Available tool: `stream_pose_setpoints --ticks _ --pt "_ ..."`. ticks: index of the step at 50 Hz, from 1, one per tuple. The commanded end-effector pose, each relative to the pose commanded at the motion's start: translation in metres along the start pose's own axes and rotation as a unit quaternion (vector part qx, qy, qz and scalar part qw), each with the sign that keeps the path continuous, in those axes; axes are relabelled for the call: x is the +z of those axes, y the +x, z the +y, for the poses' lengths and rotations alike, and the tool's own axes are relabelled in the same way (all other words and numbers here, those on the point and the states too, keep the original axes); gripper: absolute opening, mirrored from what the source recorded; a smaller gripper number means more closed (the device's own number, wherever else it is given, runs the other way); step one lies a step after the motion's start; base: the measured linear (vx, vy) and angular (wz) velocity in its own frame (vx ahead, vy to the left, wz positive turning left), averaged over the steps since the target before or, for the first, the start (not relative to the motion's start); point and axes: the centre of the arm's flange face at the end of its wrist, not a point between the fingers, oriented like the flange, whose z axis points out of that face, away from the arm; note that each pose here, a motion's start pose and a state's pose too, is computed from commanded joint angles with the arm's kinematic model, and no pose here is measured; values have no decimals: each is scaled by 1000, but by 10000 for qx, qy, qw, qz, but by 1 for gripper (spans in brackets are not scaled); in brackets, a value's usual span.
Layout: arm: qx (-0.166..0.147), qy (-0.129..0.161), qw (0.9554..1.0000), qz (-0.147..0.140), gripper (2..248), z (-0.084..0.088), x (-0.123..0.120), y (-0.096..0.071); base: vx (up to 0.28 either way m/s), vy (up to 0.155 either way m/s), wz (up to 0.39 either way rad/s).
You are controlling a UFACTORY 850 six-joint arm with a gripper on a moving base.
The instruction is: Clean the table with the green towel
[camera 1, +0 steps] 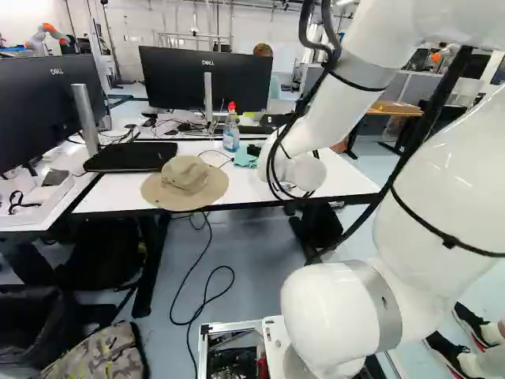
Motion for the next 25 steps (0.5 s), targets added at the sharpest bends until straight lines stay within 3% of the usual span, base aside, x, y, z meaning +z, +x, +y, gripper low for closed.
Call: stream_pose_setpoints --ticks 25 --pt "-13 52 10000 13 247 -5 51 13 0 0 0"
